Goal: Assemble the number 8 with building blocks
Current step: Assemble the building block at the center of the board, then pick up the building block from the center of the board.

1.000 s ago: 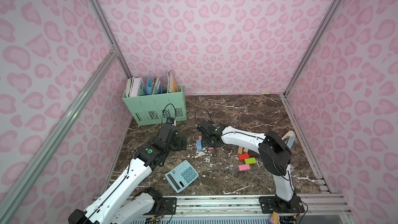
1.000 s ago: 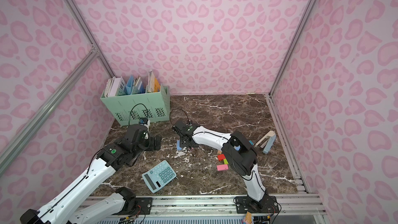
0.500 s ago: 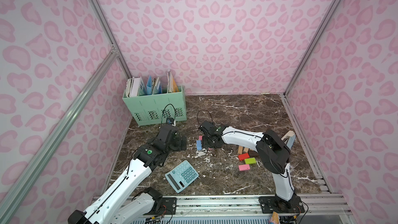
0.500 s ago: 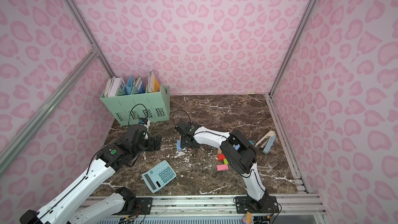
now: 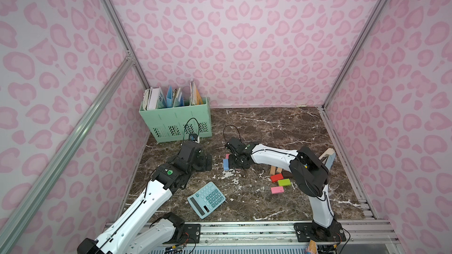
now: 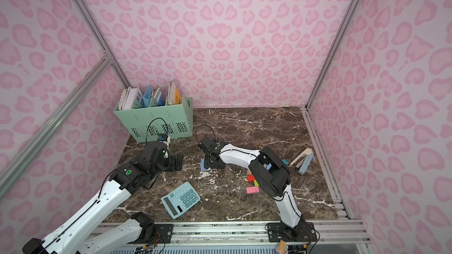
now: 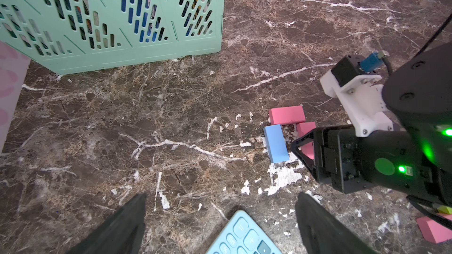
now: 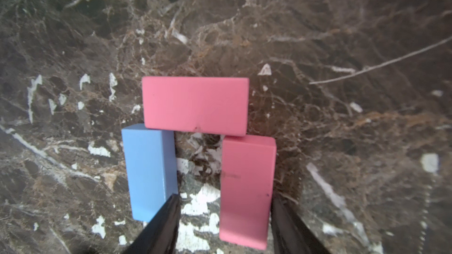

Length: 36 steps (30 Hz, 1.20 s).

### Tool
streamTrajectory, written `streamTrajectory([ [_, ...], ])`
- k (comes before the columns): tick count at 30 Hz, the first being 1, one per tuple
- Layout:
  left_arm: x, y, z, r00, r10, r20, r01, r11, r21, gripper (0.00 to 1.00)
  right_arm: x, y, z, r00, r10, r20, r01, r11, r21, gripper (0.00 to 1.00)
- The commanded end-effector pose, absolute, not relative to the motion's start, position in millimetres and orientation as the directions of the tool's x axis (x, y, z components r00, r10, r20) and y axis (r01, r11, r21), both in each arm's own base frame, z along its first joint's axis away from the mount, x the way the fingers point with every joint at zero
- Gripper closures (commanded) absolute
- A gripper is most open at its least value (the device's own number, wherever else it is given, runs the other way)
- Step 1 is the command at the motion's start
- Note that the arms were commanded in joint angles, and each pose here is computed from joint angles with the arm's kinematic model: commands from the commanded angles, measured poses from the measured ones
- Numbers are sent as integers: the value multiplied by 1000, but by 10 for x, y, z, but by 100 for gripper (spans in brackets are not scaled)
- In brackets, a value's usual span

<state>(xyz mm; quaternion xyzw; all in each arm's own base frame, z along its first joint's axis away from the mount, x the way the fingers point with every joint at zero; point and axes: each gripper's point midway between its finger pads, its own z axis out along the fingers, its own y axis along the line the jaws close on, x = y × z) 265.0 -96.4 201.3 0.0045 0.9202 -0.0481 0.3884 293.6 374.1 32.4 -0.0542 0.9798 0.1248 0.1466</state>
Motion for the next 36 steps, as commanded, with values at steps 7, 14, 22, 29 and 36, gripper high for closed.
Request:
streamTrajectory([
  [7,2657,-969,2028,-693,-38,-720,43,995,-94,1,2982,3713,448,-942,-64,-331,-144,964,224,39],
  [14,2658,-973,2032,-689,-41,-723,44,994,-98,1,3105,3377,880,-907,-28,-420,-128,969,211,35],
  [22,2662,-981,2025,-690,-38,-723,48,994,-98,1,3069,2472,885,-905,49,-422,-16,989,149,29],
  [29,2668,-966,2026,-683,-34,-730,47,995,-90,1,3007,1574,749,-899,173,-401,132,983,129,27],
  [36,2668,-961,2001,-691,-32,-722,42,996,-85,1,3019,914,699,-872,268,-410,245,963,108,32],
])
